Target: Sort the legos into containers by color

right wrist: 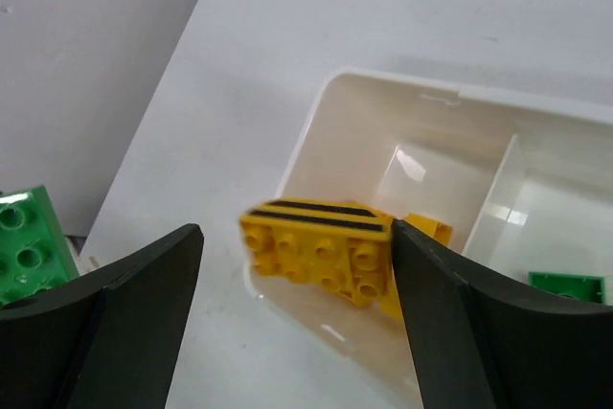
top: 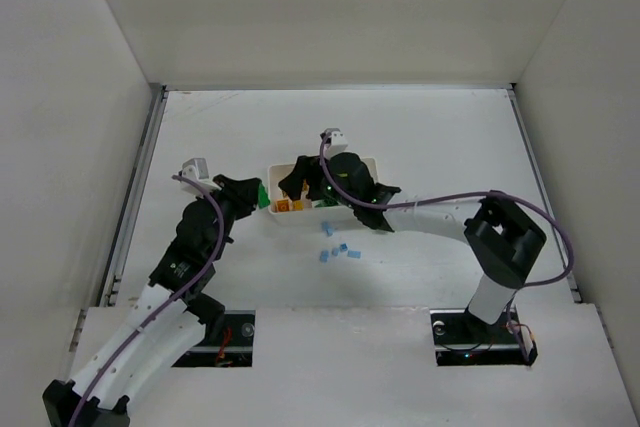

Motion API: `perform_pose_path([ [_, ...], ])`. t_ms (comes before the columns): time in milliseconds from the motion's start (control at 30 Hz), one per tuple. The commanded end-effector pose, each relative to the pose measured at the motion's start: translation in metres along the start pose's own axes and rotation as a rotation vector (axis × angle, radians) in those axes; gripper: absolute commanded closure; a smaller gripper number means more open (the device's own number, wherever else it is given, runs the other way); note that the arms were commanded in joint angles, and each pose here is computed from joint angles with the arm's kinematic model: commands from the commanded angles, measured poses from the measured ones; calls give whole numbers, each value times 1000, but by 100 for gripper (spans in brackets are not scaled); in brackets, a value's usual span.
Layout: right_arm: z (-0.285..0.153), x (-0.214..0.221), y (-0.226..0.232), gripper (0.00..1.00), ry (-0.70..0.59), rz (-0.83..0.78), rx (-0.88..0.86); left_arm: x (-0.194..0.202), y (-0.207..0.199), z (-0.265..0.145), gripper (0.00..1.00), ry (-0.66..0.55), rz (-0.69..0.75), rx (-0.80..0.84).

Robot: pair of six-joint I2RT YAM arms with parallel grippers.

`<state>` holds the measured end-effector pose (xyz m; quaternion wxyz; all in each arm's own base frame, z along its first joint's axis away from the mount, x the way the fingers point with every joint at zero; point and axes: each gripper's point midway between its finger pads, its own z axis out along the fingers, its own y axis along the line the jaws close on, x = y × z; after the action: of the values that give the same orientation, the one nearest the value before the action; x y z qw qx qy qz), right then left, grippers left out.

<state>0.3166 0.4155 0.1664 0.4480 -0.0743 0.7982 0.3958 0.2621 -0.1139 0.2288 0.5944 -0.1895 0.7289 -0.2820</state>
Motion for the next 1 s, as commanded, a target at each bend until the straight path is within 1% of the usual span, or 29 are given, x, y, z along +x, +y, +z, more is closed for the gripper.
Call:
perform_pose_path([
  [0,7,-27,-2,13,-63,-4,30,-19,-11,-1,90,-46,4,25],
  [133,7,-32,-8,8,-72,10,36,-17,-12,2,90,-42,3,25],
  [167,5,-35,-10,9,-80,12,41,-16,-13,3,90,-40,2,27],
  [233,-4,-42,-13,13,-99,16,46,-13,-18,7,90,-30,4,37],
  [300,-17,-51,-19,21,-130,21,54,-7,-25,14,90,-8,11,50],
  [367,-36,-61,-30,40,-174,31,79,1,-37,24,90,12,18,72],
  [433,-55,-66,-42,54,-207,37,110,12,-46,35,89,31,33,87],
  [467,-65,-67,-49,60,-221,39,127,18,-51,41,89,41,42,95],
  [533,-88,-64,-66,66,-244,44,171,30,-60,55,89,62,63,105],
  [633,-117,-55,-89,67,-272,51,238,48,-70,75,88,91,93,111],
  [767,-153,-41,-115,64,-302,76,319,70,-80,98,88,124,131,111],
  [867,-174,-30,-134,59,-309,94,391,81,-87,115,88,129,175,103],
  [967,-187,-17,-149,51,-281,93,456,88,-88,127,87,124,229,88],
])
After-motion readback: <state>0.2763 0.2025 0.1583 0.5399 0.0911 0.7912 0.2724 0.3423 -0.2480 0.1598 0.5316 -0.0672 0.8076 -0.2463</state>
